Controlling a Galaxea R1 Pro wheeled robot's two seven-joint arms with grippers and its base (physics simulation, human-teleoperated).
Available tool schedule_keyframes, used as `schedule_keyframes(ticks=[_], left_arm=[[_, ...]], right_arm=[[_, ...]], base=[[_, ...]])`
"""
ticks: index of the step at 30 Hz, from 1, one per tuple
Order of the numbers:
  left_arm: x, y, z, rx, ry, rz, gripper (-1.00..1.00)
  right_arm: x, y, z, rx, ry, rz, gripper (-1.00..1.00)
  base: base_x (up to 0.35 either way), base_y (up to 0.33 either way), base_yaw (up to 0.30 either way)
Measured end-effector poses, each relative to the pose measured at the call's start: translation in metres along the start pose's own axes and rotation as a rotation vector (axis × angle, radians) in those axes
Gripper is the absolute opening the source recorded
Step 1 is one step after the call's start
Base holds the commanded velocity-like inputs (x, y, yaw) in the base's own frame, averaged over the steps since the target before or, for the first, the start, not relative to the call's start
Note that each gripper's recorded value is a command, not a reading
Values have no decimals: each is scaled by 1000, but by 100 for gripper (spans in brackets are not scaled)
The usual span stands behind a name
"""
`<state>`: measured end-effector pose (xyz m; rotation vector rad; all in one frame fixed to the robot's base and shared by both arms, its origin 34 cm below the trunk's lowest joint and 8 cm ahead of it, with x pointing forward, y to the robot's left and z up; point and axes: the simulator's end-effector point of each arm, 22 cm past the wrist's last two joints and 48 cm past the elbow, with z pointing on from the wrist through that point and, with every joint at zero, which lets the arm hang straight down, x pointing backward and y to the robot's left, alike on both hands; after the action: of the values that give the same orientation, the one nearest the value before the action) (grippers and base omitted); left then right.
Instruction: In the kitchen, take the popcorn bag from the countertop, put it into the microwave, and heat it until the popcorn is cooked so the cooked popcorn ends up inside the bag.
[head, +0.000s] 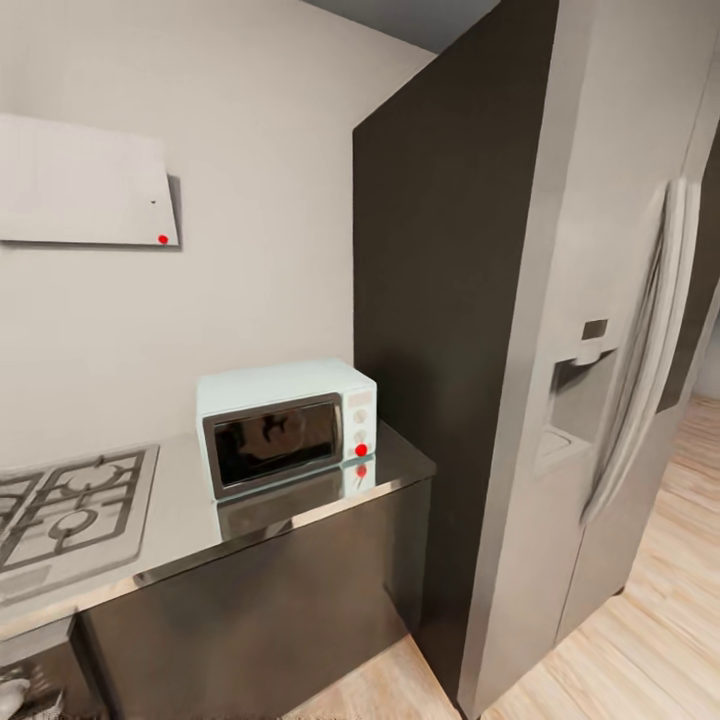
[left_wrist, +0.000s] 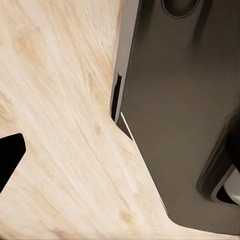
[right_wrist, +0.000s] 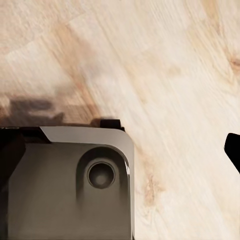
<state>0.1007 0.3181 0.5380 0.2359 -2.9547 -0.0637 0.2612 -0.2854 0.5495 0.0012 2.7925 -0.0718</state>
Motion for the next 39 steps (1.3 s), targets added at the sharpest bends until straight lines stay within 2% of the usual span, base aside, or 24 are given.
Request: schedule_keyframes(ticks=[16,39], left_arm=[[1,-2,1,1,-10,3,100],[10,-3,1,0,13,3,100]], right_arm=[[7,0,0,1,19,-1,100],[17,0,-1,1,45,-2,100]], base=[[0,0,217],[0,0,211]])
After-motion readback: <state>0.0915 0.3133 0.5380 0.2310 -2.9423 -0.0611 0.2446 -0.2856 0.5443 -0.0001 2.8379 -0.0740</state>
